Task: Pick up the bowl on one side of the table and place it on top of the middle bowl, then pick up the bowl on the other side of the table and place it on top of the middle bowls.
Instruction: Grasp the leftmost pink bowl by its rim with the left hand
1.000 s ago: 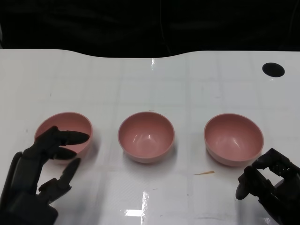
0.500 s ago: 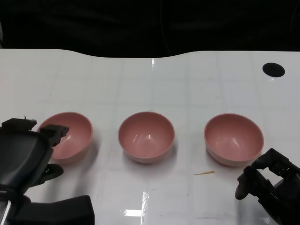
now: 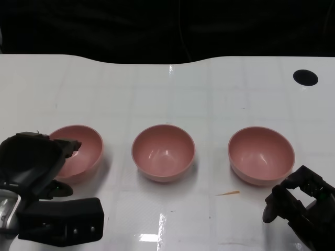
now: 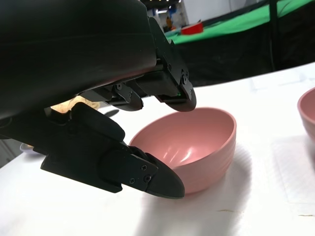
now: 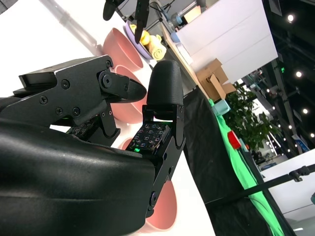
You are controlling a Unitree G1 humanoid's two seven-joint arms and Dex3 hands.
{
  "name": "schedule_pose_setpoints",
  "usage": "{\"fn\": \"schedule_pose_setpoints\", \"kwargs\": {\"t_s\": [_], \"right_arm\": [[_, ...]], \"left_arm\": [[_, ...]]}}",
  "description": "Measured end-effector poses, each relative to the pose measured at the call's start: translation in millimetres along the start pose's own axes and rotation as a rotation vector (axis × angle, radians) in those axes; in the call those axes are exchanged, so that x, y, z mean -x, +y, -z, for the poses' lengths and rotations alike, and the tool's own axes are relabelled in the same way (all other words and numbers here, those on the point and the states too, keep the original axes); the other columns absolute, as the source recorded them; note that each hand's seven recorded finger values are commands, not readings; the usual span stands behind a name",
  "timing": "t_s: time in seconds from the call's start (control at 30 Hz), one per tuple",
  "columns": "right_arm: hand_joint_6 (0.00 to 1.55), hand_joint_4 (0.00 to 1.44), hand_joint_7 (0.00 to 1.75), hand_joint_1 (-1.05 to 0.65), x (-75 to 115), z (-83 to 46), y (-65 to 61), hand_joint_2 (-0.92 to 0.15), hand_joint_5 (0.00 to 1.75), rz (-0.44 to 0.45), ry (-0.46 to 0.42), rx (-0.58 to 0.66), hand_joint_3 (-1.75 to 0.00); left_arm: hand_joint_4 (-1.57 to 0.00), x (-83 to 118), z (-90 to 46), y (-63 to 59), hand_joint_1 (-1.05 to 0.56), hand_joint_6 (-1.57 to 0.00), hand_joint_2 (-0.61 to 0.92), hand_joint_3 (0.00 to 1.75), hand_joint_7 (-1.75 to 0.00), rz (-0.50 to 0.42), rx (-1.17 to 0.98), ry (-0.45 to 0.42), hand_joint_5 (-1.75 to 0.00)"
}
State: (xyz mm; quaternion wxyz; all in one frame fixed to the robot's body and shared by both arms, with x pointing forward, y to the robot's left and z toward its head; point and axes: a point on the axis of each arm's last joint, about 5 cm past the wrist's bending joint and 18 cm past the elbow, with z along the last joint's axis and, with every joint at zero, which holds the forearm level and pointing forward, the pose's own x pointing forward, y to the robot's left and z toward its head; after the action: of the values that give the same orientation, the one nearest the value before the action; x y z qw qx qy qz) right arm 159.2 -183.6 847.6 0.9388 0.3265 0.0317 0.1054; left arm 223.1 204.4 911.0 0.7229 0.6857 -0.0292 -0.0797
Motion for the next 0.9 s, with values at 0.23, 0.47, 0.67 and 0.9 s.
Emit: {"fn": "schedule_pose_setpoints", "kwargs": {"t_s": [0.23,0.47,0.67,0.9], "right_arm": [[0.91,0.93,1.08,-0.1,0.6,0.1,0.3,-0.77,1.43,0.01,0.001,0.001,-0.6],[0.91,0.93,1.06,-0.1,0.7,0.0,0.2,-0.77,1.42,0.009,0.001,0.0,-0.59],[0.91,0.93,1.05,-0.09,0.8,0.3,0.0,-0.79,1.41,0.01,0.007,-0.004,-0.57],[0.92,0.94,1.05,-0.1,0.8,0.4,0.1,-0.79,1.41,0.009,0.007,-0.004,-0.57]], "left_arm": [[-0.5,-9.6,-2.8,-7.0,-0.73,-0.57,0.92,0.07,0.0,0.049,0.024,-0.011,-0.01],[-0.51,-18.9,-4.4,-14.9,-0.71,-0.57,0.92,0.06,0.0,0.063,0.05,-0.02,-0.01],[-0.52,-28.8,-3.3,-22.1,-0.69,-0.58,0.92,0.07,-0.01,0.087,0.069,-0.008,-0.01],[-0.52,-37.1,-5.2,-30.8,-0.69,-0.58,0.92,0.09,0.0,0.115,0.072,-0.019,-0.01]]}}
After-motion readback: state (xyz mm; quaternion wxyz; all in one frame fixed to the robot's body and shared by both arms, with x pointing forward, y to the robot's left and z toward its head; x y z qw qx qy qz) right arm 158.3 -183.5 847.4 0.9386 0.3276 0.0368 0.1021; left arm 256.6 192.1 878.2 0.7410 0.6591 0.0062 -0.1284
